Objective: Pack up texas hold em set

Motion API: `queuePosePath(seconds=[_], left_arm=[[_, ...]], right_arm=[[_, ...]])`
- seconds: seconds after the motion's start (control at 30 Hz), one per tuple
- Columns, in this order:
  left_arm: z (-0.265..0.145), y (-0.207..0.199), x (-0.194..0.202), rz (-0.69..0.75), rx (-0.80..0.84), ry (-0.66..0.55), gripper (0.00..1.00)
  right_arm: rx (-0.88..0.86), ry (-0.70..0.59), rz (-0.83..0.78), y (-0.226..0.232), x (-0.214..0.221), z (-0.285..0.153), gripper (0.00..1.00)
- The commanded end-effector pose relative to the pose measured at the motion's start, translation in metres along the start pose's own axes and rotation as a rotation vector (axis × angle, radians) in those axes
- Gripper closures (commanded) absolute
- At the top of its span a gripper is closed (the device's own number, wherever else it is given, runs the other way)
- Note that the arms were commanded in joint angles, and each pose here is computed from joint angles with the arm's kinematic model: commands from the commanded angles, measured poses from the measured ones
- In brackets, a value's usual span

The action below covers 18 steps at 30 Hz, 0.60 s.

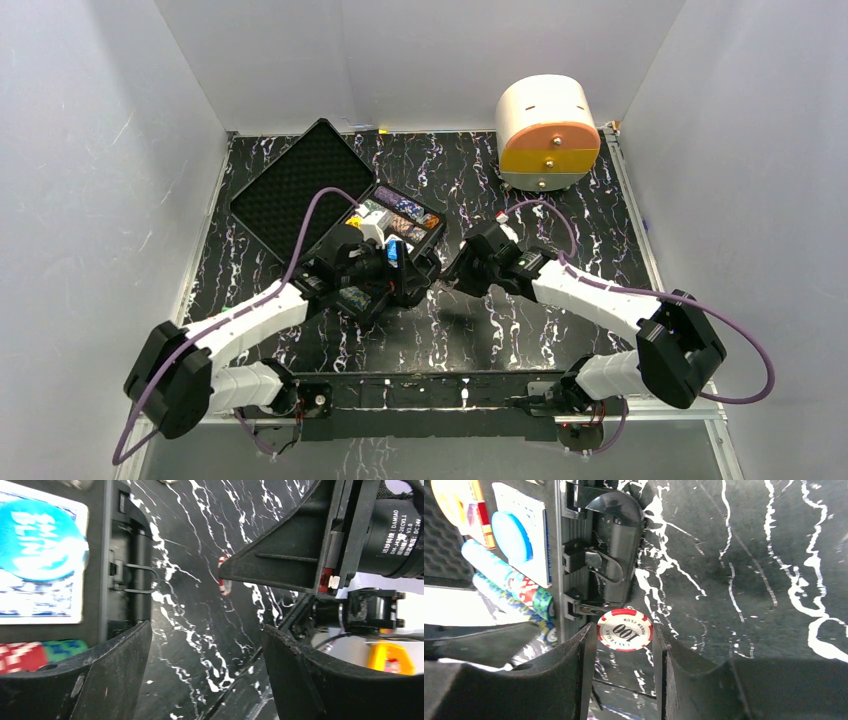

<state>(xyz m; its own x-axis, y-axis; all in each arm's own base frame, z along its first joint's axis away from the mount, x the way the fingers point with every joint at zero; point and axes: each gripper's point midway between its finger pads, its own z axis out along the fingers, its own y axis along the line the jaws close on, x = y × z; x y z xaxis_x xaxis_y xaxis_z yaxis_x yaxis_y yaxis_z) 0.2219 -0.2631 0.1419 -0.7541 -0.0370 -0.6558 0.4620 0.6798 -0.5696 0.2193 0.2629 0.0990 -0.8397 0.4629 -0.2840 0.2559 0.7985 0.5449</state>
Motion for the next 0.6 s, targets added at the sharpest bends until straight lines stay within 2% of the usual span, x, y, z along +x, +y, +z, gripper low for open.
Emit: queuePosePath(seconds=[0.0,0.1,0.3,0.57], left_arm=[[0.017,-0.034,0.002,-0.088,0.192,-0.013,0.24],[0.023,-0.038,0.001,-0.114,0.228,-0.031,0.29],[0.033,-0.037,0.004,-0.143,0.232,-0.016,0.54],[0.038,-0.032,0.002,-0.159,0.203,-0.026,0.75]], right_arm=[[-0.162,0.035,0.151,0.039,0.0,-0.008,0.53],[-0.19,0.057,0.163,0.046,0.003,-0.01,0.53],[-0.217,0.092,0.174,0.054,0.007,-0.011,0.53],[-0.236,0.126,0.18,0.059,0.011,-0.01,0.53]])
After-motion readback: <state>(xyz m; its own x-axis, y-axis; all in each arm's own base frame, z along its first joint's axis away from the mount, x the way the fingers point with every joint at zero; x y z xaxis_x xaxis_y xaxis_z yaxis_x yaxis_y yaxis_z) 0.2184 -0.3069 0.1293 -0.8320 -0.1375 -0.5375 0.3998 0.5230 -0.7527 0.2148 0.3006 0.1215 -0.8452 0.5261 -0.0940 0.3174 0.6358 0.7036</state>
